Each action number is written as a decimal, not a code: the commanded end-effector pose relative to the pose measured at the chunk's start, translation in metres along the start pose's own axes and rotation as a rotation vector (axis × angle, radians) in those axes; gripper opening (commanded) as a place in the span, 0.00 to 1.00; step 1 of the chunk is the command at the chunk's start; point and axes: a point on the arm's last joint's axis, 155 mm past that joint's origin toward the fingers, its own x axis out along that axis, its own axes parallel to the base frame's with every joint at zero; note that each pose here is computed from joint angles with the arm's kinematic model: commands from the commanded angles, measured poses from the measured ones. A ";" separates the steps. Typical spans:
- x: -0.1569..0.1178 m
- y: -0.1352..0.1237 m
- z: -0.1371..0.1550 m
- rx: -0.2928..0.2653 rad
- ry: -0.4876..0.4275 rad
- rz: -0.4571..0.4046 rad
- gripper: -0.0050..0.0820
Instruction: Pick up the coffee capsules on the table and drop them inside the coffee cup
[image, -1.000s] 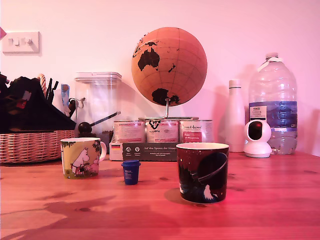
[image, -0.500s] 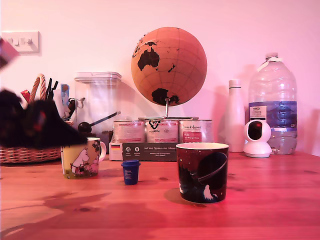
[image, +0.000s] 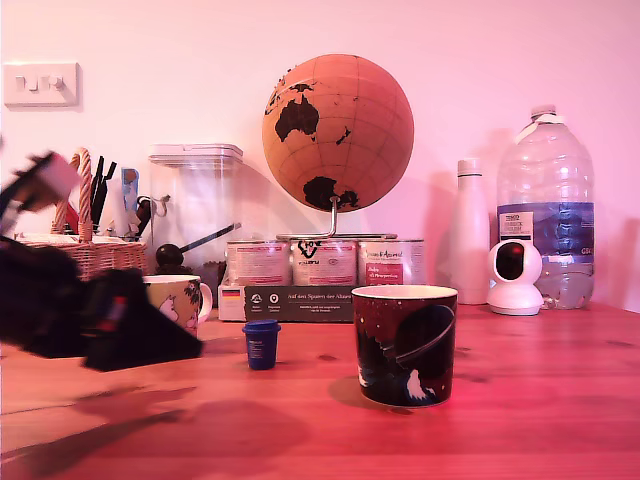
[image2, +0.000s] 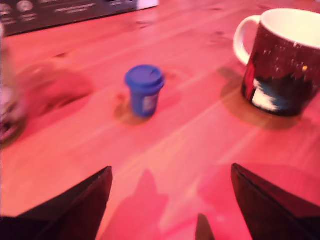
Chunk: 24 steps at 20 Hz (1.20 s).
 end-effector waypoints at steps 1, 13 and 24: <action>0.008 -0.003 0.003 0.013 -0.006 -0.015 0.85; 0.056 0.011 0.004 0.000 0.048 -0.010 0.85; 0.091 0.028 0.002 -0.048 0.173 0.006 0.85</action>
